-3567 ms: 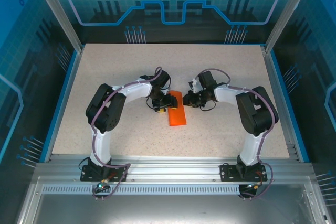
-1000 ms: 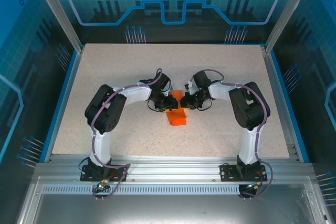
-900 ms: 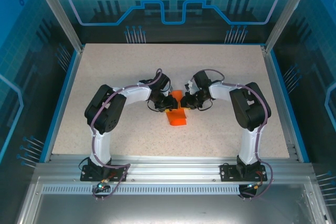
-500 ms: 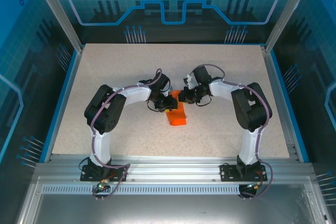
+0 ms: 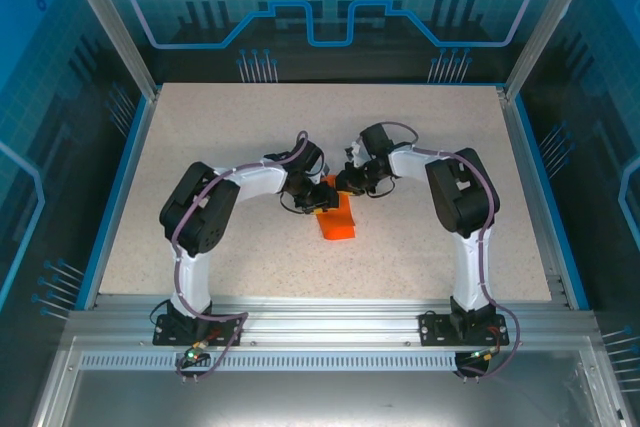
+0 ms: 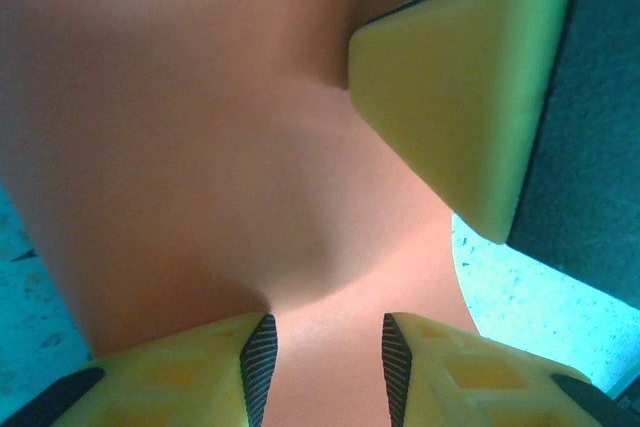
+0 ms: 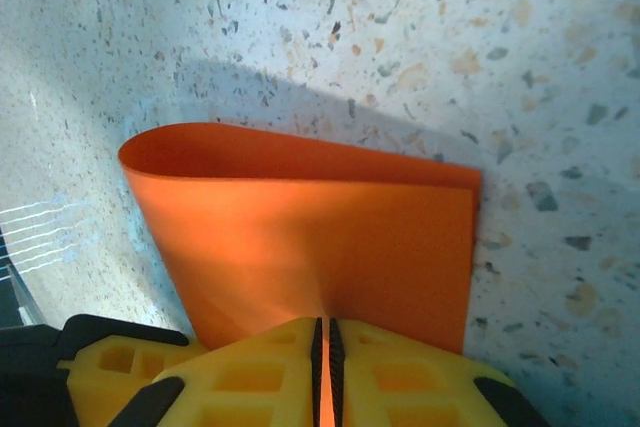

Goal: Fold a paper plane with a square sheet of paper (fold left side to right side)

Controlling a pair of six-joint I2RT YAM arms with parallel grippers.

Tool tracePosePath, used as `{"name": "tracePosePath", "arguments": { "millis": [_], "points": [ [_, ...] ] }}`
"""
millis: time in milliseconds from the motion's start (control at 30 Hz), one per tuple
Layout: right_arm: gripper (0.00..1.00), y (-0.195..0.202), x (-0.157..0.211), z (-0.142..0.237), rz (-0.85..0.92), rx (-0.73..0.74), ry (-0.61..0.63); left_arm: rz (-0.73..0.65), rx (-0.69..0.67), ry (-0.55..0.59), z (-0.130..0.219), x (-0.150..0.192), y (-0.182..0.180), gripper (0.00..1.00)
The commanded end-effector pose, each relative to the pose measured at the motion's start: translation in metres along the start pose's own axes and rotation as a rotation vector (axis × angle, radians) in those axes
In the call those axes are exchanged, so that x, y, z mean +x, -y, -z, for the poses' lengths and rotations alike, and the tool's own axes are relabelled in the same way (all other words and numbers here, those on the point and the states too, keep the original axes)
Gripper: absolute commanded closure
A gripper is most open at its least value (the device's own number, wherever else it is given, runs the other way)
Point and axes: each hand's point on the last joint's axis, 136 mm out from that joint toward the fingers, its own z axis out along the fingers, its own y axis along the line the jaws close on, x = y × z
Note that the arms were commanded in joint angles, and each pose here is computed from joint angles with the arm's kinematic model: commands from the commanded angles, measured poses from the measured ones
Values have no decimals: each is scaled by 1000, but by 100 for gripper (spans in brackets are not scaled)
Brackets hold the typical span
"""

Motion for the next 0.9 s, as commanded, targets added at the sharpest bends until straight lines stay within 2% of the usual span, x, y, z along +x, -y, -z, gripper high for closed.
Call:
{"name": "tracePosePath", "arguments": {
  "millis": [0,300,867],
  "points": [
    [87,29,17,-13,-62,116,-59,35,-83,-70,-7,29,-28,59],
    [87,45,27,-14,-92,180,-73,23,-15,-85,0,54,-26,55],
    [87,41,30,-17,-87,181,-85,-69,101,-86,9,91,-5,50]
  ]
}}
